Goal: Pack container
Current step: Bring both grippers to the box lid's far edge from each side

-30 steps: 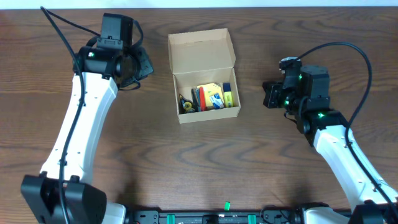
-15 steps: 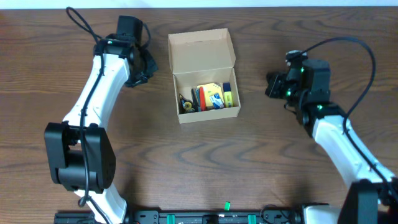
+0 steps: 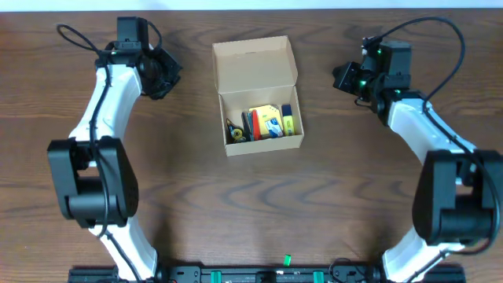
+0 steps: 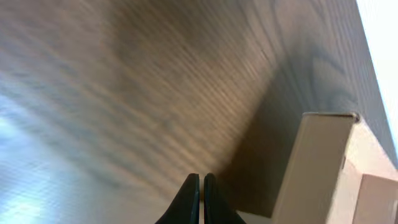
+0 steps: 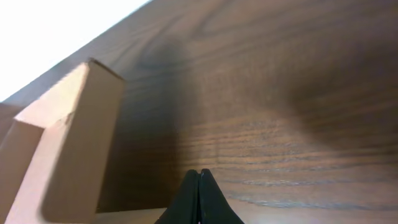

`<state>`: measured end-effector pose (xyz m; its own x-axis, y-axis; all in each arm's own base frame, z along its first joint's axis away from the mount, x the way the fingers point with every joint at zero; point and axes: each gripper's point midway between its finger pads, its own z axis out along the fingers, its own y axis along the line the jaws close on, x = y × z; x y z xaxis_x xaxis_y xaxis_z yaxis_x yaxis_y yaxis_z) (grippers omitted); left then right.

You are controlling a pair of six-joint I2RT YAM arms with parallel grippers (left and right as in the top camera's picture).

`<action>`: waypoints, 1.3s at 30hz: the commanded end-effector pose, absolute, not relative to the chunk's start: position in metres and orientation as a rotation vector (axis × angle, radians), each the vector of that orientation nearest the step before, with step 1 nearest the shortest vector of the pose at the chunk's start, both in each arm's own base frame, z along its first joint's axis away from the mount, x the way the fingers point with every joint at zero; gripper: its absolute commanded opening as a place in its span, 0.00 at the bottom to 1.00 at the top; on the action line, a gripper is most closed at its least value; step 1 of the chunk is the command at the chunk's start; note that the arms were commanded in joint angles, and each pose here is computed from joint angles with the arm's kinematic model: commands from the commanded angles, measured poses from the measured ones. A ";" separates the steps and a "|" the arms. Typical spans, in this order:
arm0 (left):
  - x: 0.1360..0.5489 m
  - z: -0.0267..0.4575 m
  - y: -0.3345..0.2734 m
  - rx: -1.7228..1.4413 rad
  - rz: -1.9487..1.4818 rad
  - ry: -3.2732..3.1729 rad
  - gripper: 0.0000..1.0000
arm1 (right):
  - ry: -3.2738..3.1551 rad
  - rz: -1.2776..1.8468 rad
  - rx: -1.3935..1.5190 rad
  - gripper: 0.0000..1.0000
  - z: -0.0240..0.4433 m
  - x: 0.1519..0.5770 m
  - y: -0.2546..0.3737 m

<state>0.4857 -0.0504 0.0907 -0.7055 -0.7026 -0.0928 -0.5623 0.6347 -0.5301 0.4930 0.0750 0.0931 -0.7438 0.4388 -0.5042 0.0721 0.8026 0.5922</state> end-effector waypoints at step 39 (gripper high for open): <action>0.532 0.030 -0.134 -1.221 -1.189 2.482 0.06 | 2.347 1.239 0.631 0.01 0.028 0.547 0.149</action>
<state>0.5282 -0.1293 0.0355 -0.6587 -0.7258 0.1986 -0.6130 0.3646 -0.7010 0.5464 0.1363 0.0285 -0.7981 0.5825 -0.1539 0.2116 0.5101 0.8337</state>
